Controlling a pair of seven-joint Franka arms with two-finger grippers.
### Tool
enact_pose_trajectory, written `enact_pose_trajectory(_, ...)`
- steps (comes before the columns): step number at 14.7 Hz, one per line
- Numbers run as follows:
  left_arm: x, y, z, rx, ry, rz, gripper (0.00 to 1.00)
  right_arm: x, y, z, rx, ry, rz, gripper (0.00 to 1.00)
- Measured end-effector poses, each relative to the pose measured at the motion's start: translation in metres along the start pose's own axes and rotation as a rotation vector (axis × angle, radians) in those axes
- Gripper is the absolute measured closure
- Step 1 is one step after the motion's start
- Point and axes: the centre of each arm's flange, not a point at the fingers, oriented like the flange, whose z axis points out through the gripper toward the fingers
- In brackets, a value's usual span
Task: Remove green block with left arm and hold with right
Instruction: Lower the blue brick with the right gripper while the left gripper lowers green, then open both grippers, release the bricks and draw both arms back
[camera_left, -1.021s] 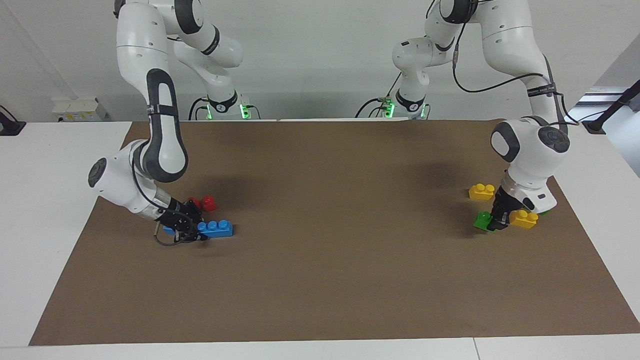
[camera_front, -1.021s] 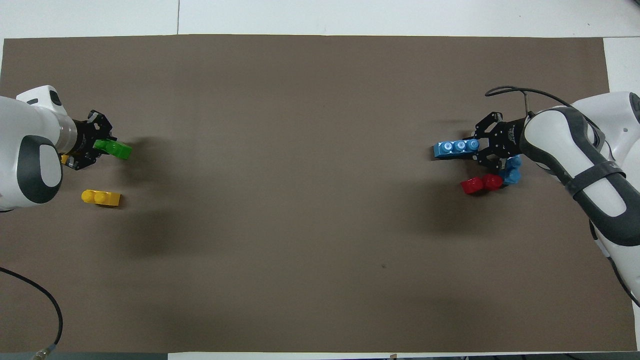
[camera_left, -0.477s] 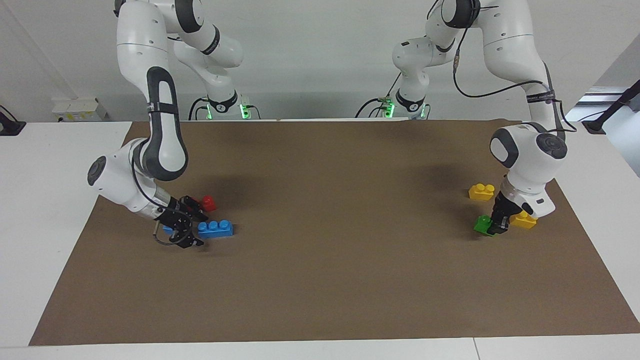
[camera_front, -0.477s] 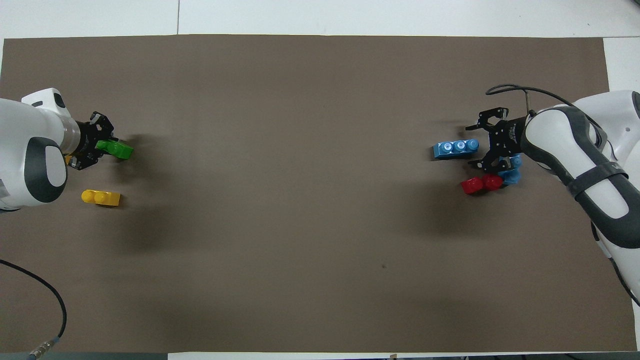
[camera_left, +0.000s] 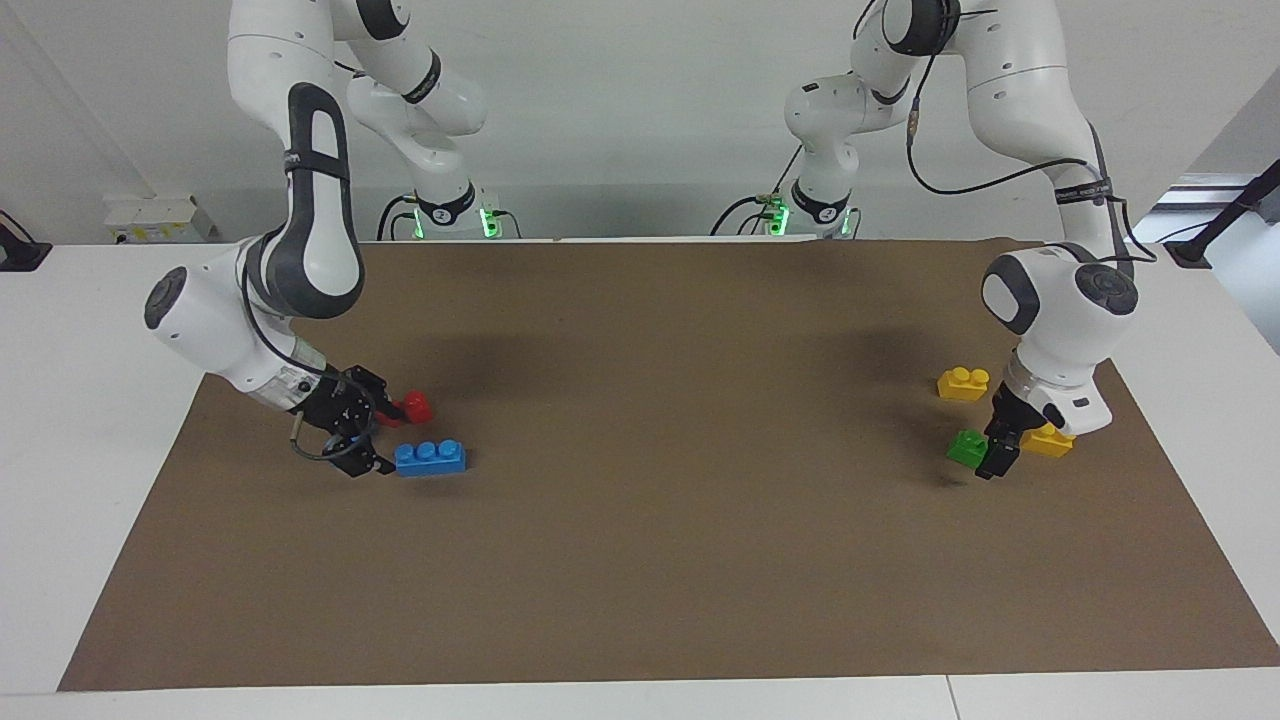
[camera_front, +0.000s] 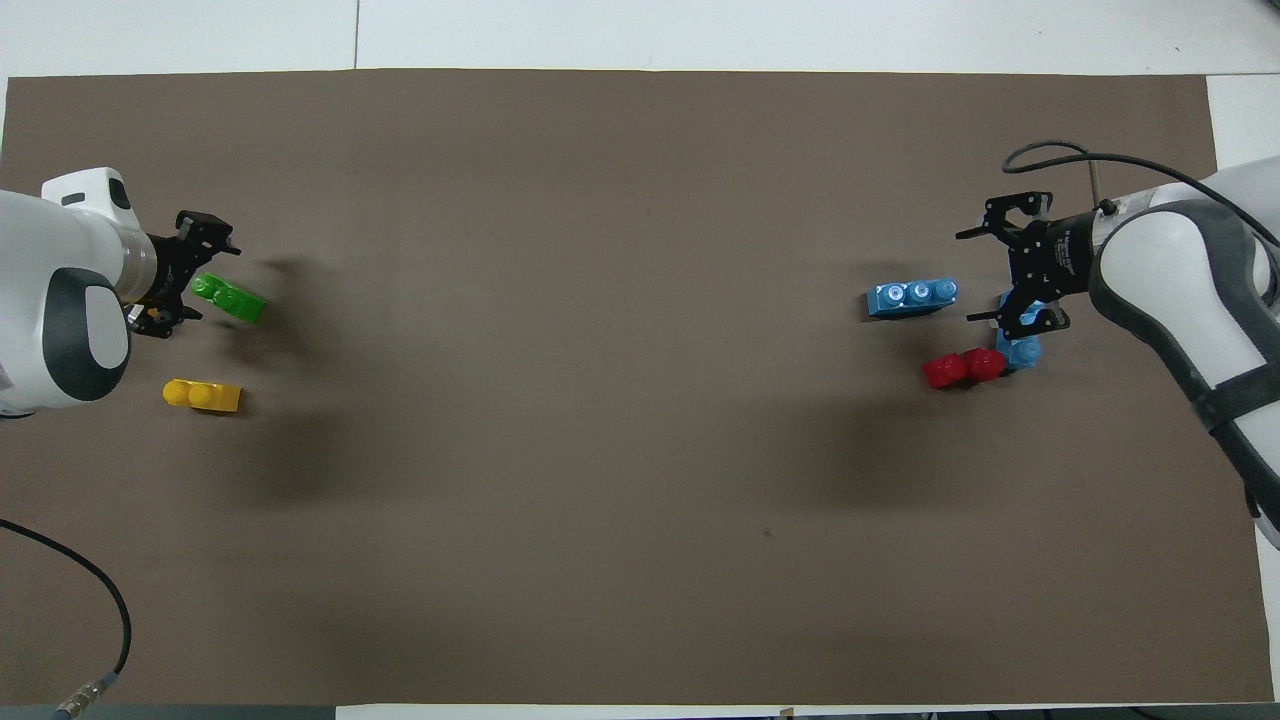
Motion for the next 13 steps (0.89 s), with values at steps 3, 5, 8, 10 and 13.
enact_pose_trajectory(3,-0.006,0.007,-0.025,0.0,-0.002,0.019,0.0,-0.024,0.001,-0.048,-0.03,0.062,-0.09,0.0)
enact_pose_trajectory(5,-0.015,0.014,-0.049,-0.002,0.001,0.048,0.0,-0.046,0.0,-0.082,-0.048,0.077,-0.146,0.0)
enact_pose_trajectory(8,-0.032,0.022,-0.077,0.004,-0.004,0.11,0.0,-0.08,0.005,-0.134,-0.06,0.122,-0.308,0.0)
enact_pose_trajectory(10,-0.044,0.026,-0.095,0.011,-0.009,0.171,0.0,-0.103,0.013,-0.159,-0.085,0.192,-0.453,0.0)
enact_pose_trajectory(13,-0.054,0.021,-0.127,0.039,-0.007,0.31,0.0,-0.125,0.029,-0.181,-0.154,0.24,-0.693,0.0)
